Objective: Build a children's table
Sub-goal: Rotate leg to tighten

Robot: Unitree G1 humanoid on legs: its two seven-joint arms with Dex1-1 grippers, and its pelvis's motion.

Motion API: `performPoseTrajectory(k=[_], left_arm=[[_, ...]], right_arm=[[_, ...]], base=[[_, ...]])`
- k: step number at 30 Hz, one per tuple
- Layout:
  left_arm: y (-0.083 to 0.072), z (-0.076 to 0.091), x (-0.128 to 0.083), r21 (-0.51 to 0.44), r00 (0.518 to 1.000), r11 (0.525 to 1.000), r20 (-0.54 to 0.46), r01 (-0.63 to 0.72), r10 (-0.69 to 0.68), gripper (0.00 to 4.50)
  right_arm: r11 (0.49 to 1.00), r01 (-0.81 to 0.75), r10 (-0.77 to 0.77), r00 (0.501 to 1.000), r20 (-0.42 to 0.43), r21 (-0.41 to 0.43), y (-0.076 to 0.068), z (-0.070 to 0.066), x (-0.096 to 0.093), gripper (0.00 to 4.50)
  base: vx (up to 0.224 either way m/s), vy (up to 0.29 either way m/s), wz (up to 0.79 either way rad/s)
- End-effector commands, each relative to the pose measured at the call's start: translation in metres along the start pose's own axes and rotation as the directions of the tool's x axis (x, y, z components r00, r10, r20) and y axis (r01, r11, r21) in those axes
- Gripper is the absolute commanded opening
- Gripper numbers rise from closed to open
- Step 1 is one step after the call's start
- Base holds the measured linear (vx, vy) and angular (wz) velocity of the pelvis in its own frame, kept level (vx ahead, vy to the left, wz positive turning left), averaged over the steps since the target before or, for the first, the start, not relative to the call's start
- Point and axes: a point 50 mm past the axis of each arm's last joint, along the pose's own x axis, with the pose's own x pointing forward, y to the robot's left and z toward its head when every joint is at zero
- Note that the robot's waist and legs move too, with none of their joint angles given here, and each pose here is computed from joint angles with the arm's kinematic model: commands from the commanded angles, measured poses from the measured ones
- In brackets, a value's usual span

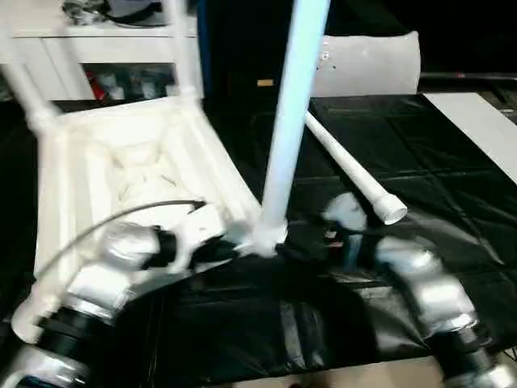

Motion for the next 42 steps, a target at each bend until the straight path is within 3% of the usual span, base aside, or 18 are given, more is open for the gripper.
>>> performPoseTrajectory(k=[1,8,10,16,22,23,28,32,37,42], left_arm=[[-0.008,0.005,0.010,0.064,0.993,0.991,-0.014,0.117,-0.116,0.00],[0.005,-0.003,0.008,-0.008,0.999,1.000,-0.041,0.009,-0.010,0.00],[0.007,-0.004,0.008,0.003,0.999,1.000,-0.036,-0.002,0.002,0.55],[0.009,-0.005,0.011,0.009,0.999,0.999,-0.025,-0.040,0.040,1.01],[0.010,-0.007,0.011,-0.012,0.999,1.000,-0.021,-0.025,0.025,1.01],[0.010,-0.008,0.011,-0.017,1.000,1.000,-0.019,-0.022,0.022,0.71],[0.010,-0.015,0.006,-0.010,0.996,1.000,-0.088,-0.009,0.008,0.58],[0.009,-0.014,0.005,-0.012,0.995,1.000,-0.095,0.005,-0.006,0.14],[0.008,-0.009,0.007,0.047,0.996,0.998,-0.076,0.051,-0.048,0.02],[-0.002,-0.001,0.009,0.107,0.984,0.978,-0.047,0.178,-0.174,0.02]], right_arm=[[0.997,-0.072,0.071,0.997,-0.009,-0.018,0.003,0.001,0.001,4.41],[0.992,-0.127,0.126,0.992,-0.023,-0.025,0.004,0.001,0.002,4.41],[0.989,-0.149,0.149,0.988,-0.030,-0.020,0.005,0.000,0.002,4.50],[0.987,-0.162,0.161,0.986,-0.038,-0.016,0.008,-0.002,0.003,4.50],[0.987,-0.162,0.162,0.986,-0.042,-0.011,0.008,-0.003,0.002,4.50],[0.987,-0.162,0.162,0.986,-0.043,-0.011,0.008,-0.003,0.002,4.50],[0.988,-0.151,0.151,0.987,-0.047,-0.012,0.007,-0.004,0.002,4.50],[0.991,-0.134,0.133,0.990,-0.046,-0.018,0.003,-0.003,0.001,4.50],[0.994,-0.104,0.103,0.994,-0.046,-0.040,-0.003,0.000,0.003,4.50],[0.991,-0.116,0.112,0.992,-0.053,-0.064,-0.008,0.002,0.006,4.50]], base=[[0.000,0.000,0.00],[0.000,0.000,0.00],[0.000,0.000,0.00],[0.000,0.000,0.00],[0.000,0.000,0.00],[0.000,0.000,0.00],[0.000,0.000,0.00],[0.000,0.000,0.00],[0.000,0.000,0.00],[0.000,0.000,0.00]])
